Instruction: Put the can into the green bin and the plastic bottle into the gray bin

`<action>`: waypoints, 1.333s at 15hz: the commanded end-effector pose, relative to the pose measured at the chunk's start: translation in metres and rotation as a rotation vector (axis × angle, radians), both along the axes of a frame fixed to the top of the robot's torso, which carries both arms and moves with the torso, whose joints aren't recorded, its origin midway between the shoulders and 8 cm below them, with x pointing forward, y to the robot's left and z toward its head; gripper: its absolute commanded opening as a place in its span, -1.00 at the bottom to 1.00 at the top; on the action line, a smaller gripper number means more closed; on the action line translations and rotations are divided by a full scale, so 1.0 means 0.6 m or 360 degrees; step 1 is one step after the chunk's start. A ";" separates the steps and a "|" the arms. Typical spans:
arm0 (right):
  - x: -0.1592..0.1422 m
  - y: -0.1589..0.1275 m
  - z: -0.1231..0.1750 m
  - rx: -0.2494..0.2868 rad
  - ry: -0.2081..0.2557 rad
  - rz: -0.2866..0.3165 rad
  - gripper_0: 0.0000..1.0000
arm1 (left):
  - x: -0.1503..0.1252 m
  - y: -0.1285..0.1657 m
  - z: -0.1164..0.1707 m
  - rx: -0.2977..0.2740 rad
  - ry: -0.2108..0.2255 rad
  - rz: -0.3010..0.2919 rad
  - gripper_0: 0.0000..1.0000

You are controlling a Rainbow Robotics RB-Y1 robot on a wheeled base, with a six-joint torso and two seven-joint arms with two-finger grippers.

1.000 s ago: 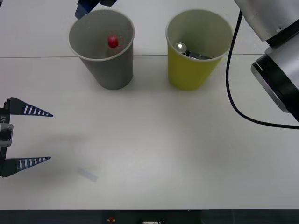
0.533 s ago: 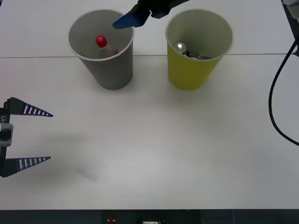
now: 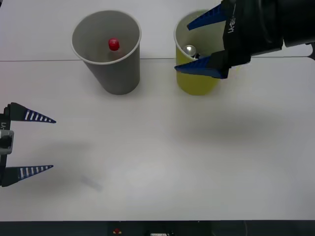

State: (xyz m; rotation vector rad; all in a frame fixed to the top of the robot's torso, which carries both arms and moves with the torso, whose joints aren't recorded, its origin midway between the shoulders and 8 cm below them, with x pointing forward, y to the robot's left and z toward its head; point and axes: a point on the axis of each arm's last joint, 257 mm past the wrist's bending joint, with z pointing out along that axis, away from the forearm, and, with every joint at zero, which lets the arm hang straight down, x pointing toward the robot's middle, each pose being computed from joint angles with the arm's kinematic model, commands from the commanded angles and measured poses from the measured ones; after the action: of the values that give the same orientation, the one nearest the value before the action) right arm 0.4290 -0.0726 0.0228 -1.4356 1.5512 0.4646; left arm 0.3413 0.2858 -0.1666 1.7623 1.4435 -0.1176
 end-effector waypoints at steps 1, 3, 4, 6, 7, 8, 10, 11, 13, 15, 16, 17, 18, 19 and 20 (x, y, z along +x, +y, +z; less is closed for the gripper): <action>-0.029 -0.057 -0.028 -0.0018 -0.0014 0.0078 1.00 | 0.000 0.000 0.000 0.0000 0.0000 0.0000 1.00; -0.048 -0.100 -0.043 -0.0067 -0.0049 0.0128 1.00 | 0.000 0.000 0.000 0.0000 0.0000 0.0000 1.00; -0.055 -0.120 -0.054 -0.0093 -0.0061 0.0145 1.00 | 0.000 0.000 0.000 0.0000 0.0000 0.0000 1.00; -0.073 -0.154 -0.079 -0.0084 -0.0068 0.0169 1.00 | 0.000 0.000 0.000 0.0000 0.0000 0.0000 1.00; -0.080 -0.164 -0.091 -0.0085 -0.0071 0.0180 1.00 | 0.000 0.000 0.000 0.0000 0.0000 0.0000 1.00; -0.084 -0.178 -0.104 -0.0093 -0.0087 0.0180 1.00 | 0.000 0.000 0.000 0.0000 0.0000 0.0000 1.00; -0.095 -0.202 -0.126 -0.0111 -0.0092 0.0182 1.00 | 0.000 0.000 0.000 0.0000 0.0000 0.0000 1.00; -0.101 -0.214 -0.138 -0.0126 -0.0097 0.0185 1.00 | 0.000 0.000 0.000 0.0000 0.0000 0.0000 1.00; -0.112 -0.234 -0.156 -0.0144 -0.0108 0.0185 1.00 | 0.000 0.000 0.000 0.0000 0.0000 0.0000 1.00; -0.128 -0.257 -0.178 -0.0167 -0.0108 0.0200 1.00 | 0.000 0.000 0.000 0.0000 0.0000 0.0000 1.00; -0.136 -0.267 -0.186 -0.0166 -0.0092 0.0211 1.00 | 0.000 0.000 0.000 0.0000 0.0000 0.0000 1.00; -0.145 -0.276 -0.194 -0.0172 -0.0080 0.0235 1.00 | 0.000 0.000 0.000 0.0000 0.0000 0.0000 1.00; -0.151 -0.288 -0.203 -0.0187 -0.0072 0.0252 1.00 | 0.000 0.000 0.000 0.0000 0.0000 0.0000 1.00; -0.154 -0.300 -0.209 -0.0201 -0.0079 0.0261 1.00 | 0.000 0.000 0.000 0.0000 0.0000 0.0000 1.00; -0.152 -0.307 -0.212 -0.0204 -0.0092 0.0256 1.00 | 0.000 0.000 0.000 0.0000 0.0000 0.0000 1.00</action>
State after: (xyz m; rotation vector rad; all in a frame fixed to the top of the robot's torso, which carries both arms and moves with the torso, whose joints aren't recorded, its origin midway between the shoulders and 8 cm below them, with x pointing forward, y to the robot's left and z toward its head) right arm 0.3373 -0.2533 -0.1027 -1.6662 1.4503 0.4270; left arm 0.3413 0.2858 -0.1666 1.7623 1.4435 -0.1176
